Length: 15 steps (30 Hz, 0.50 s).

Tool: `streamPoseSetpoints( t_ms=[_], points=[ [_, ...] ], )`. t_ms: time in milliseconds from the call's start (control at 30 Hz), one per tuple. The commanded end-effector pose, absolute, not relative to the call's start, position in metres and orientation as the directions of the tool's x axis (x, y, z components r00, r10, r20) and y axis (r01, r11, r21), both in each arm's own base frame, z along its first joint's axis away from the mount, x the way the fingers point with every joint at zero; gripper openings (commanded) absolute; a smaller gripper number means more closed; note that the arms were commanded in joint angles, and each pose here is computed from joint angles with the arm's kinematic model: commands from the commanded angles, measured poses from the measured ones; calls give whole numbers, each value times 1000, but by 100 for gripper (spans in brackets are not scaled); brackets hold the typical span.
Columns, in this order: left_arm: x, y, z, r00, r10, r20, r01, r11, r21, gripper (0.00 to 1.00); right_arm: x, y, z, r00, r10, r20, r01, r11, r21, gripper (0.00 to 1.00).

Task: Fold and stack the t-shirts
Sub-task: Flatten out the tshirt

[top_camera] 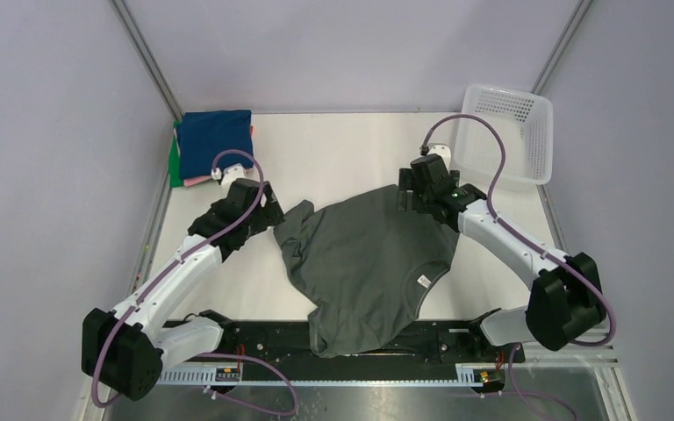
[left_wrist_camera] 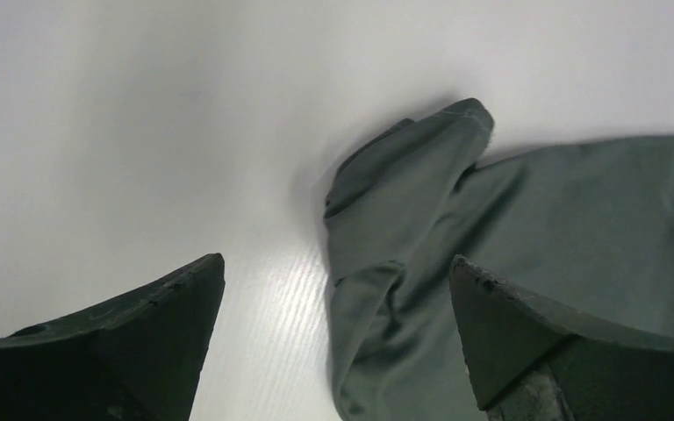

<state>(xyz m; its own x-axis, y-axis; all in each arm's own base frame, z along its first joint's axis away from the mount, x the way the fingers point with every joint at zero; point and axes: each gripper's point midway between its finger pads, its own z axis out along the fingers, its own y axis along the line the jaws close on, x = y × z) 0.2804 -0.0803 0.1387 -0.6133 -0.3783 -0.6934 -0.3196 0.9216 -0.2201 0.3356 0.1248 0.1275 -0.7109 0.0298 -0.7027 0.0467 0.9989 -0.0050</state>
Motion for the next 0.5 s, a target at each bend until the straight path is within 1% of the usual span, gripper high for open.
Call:
streamPoseSetpoints(
  t_ms=[0, 67, 133, 200, 300, 400, 467],
  points=[
    [299, -117, 156, -627, -369, -686, -176, 925, -337, 99, 319, 139, 146, -703, 128, -699, 32, 988, 150, 99],
    [302, -141, 152, -674, -353, -649, -94, 912, -399, 99, 295, 145, 129, -749, 162, -643, 23, 975, 219, 99],
    [304, -174, 149, -725, -327, -606, 23, 868, -495, 99, 272, 156, 115, -787, 190, -587, 8, 954, 298, 100],
    [308, -198, 139, -776, -298, -557, 72, 834, -547, 99, 249, 169, 102, -817, 205, -539, -13, 928, 373, 99],
    [318, -210, 119, -812, -270, -517, 68, 836, -544, 99, 214, 186, 77, -872, 173, -459, -44, 904, 424, 100],
    [325, -219, 94, -850, -246, -466, 52, 841, -538, 99, 190, 193, 56, -912, 173, -373, -26, 882, 471, 100],
    [328, -221, 75, -869, -238, -433, 31, 849, -528, 99, 191, 192, 45, -908, 188, -374, -9, 884, 467, 100]
  ],
)
